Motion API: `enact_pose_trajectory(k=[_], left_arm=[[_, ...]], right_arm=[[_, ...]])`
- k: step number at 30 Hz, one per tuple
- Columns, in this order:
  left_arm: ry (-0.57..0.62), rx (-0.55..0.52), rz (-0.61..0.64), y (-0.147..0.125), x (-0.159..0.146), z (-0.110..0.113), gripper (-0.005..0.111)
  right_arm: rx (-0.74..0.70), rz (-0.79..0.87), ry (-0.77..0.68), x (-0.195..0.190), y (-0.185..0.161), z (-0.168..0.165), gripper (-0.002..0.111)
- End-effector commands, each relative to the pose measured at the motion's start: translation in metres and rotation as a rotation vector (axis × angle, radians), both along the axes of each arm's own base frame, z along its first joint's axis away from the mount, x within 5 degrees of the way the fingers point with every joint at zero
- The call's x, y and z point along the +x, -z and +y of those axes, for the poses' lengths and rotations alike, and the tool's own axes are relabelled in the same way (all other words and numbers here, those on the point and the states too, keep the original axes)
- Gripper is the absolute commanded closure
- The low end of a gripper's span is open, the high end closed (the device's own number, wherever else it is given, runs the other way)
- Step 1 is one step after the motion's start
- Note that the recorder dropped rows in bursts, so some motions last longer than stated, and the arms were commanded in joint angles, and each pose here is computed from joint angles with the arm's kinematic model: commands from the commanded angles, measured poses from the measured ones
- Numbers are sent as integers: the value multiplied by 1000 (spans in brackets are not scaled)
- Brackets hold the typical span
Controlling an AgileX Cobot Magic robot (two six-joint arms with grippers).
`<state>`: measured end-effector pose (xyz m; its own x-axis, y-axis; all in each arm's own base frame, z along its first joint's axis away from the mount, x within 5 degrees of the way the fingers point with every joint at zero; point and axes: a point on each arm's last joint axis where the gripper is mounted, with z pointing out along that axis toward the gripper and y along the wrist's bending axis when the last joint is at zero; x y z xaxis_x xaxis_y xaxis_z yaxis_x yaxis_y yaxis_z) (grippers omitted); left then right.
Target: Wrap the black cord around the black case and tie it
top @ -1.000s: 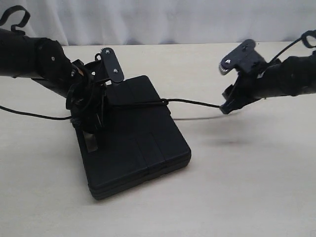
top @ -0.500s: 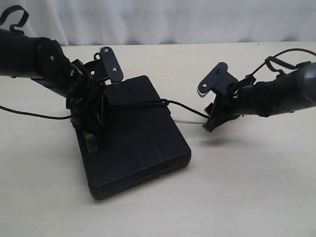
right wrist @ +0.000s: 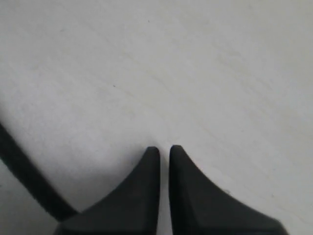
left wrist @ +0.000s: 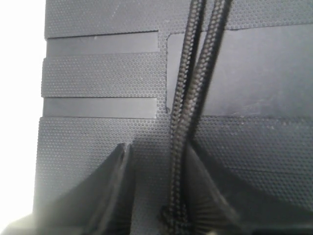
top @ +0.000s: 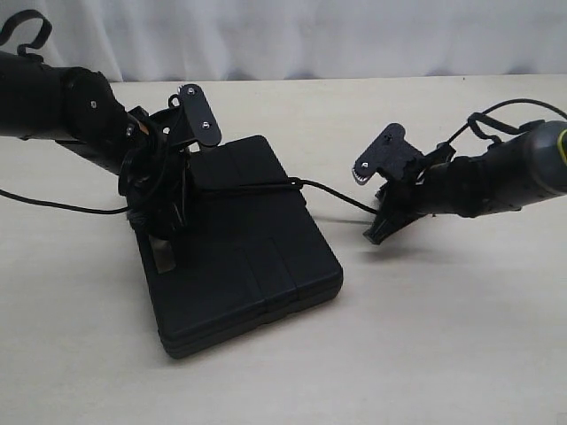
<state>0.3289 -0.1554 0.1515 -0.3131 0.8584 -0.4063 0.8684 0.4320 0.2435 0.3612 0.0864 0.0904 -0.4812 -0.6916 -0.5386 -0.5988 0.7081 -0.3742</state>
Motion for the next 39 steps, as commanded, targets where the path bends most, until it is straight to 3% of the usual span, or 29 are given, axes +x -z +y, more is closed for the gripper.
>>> enact_pose_trajectory(k=[1, 12, 17, 21, 25, 32, 39], left_arm=[[3, 22, 84, 11, -7, 3, 73], [3, 21, 82, 11, -7, 3, 73], [1, 19, 71, 10, -6, 3, 73], [0, 18, 70, 10, -6, 3, 73], [-1, 17, 64, 10, -6, 3, 73], [-1, 17, 64, 10, -6, 3, 73], [-1, 17, 64, 10, -6, 3, 73]], right_arm=[[24, 26, 120, 4, 10, -26, 104], [164, 42, 495, 10, 28, -74, 104], [168, 92, 607, 6, 65, -97, 104], [166, 127, 617, 10, 78, -100, 104], [191, 110, 606, 16, 56, -98, 104], [263, 68, 557, 15, -20, -91, 104], [199, 98, 309, -2, -52, -45, 104]])
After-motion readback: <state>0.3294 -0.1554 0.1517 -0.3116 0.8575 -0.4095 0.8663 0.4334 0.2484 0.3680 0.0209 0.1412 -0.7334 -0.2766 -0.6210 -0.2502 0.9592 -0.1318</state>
